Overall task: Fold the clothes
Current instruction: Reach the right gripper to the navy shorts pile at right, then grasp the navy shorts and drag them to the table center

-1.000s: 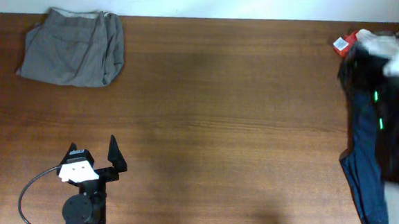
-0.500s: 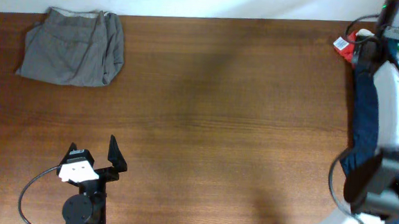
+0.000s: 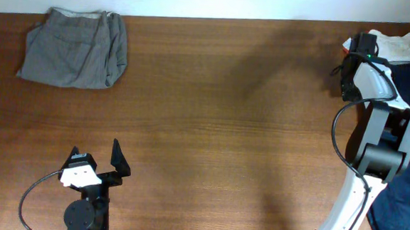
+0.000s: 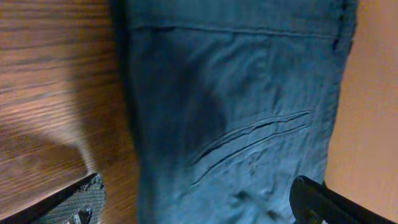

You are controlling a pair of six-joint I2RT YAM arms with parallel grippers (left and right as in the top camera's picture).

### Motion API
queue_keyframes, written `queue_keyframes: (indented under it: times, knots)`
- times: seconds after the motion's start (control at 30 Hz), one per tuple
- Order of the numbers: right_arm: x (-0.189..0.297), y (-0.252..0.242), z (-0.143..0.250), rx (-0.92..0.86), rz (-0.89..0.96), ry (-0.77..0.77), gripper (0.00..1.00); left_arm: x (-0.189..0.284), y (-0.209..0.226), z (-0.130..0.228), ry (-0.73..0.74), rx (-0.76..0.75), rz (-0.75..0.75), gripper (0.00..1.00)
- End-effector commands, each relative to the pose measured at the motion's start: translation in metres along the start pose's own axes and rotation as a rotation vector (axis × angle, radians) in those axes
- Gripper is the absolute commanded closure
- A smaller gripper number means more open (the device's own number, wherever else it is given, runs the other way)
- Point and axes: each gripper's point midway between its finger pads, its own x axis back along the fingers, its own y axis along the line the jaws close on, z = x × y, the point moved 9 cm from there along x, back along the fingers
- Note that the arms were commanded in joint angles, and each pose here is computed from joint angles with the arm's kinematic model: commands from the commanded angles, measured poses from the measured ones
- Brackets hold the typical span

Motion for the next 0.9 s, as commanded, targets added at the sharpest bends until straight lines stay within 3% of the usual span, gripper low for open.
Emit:
queue_keyframes:
  times: [0.0, 0.17, 0.3, 0.37, 0.43, 0.47, 0.57, 0.6, 0.87]
  knots:
    - [-0.010, -0.017, -0.001, -0.042, 0.050, 0.007, 0.02, 0.000, 0.000, 0.001, -0.004, -0.013, -0.005, 0.01]
    - [-0.012, -0.024, -0.001, -0.059, 0.055, 0.007, 0.00, 0.000, 0.000, 0.001, -0.004, -0.013, -0.005, 0.01]
    - [-0.011, -0.024, -0.002, -0.062, 0.052, 0.002, 0.06, 0.000, 0.000, 0.001, -0.004, -0.013, -0.005, 0.01]
    - [-0.012, -0.022, -0.003, -0.062, 0.020, -0.008, 0.20, 0.000, 0.000, 0.001, -0.004, -0.013, -0.005, 0.01]
    - [-0.012, -0.018, -0.004, -0.061, -0.026, -0.022, 0.22, 0.000, 0.000, 0.001, -0.004, -0.013, -0.005, 0.01]
    - [-0.012, -0.017, -0.005, -0.064, -0.044, -0.028, 0.29, 0.000, 0.000, 0.001, -0.004, -0.013, -0.005, 0.01]
    - [-0.012, -0.016, -0.005, -0.088, -0.058, -0.032, 0.82, 0.000, 0.000, 0.001, -0.004, -0.013, -0.005, 0.01]
    - [-0.012, -0.016, -0.005, -0.091, -0.055, -0.031, 0.94, 0.000, 0.000, 0.001, -0.004, -0.013, -0.005, 0.01]
    - [0.029, -0.062, -0.008, -0.299, 0.030, -0.094, 0.96, 0.000, 0.000, 0.001, -0.004, -0.013, -0.005, 0.01]
